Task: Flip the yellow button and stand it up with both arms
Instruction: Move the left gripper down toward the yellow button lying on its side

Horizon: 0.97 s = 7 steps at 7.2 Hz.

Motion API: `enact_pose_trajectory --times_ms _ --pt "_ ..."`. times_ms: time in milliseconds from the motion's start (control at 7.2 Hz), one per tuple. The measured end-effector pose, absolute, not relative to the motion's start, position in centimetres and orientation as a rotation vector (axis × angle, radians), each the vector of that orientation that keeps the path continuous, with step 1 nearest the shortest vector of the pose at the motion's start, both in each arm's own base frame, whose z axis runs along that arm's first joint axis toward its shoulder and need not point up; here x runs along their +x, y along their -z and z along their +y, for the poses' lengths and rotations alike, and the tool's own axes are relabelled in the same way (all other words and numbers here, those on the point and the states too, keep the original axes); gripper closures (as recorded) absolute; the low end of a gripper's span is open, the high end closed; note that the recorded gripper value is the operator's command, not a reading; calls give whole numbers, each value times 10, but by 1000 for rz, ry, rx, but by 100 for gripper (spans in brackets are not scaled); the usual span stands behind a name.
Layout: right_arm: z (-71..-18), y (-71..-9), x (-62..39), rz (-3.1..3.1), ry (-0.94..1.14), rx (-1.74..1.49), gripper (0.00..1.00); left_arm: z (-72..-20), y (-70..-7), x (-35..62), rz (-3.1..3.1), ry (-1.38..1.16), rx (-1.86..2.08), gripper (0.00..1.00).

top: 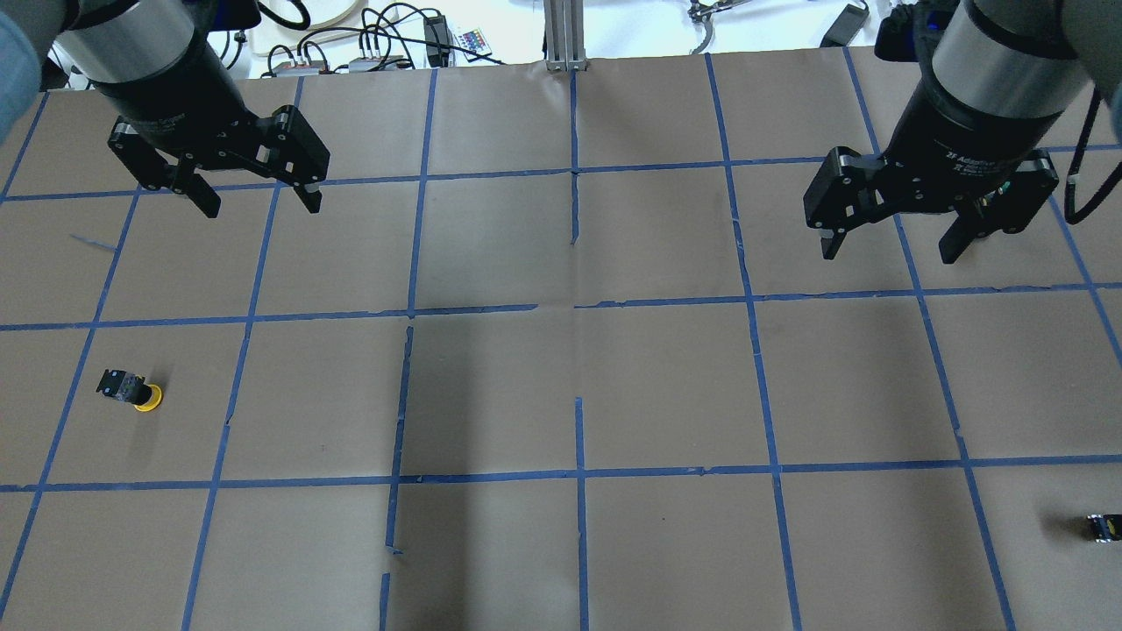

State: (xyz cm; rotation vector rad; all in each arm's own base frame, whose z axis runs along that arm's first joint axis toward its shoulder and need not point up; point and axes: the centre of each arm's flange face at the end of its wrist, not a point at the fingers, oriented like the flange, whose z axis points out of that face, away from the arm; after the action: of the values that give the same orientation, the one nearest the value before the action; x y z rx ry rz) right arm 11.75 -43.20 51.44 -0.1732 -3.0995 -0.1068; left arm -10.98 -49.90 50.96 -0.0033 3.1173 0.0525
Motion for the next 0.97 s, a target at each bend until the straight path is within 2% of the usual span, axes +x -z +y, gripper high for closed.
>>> enact_pose_trajectory --times_ms 694,972 --pt "-432 -514 117 -3098 114 -180 0 -503 -503 -96 3085 -69 120 0" --pt "-431 -515 117 -3097 111 -163 0 -507 -487 -49 3090 -125 201 0"
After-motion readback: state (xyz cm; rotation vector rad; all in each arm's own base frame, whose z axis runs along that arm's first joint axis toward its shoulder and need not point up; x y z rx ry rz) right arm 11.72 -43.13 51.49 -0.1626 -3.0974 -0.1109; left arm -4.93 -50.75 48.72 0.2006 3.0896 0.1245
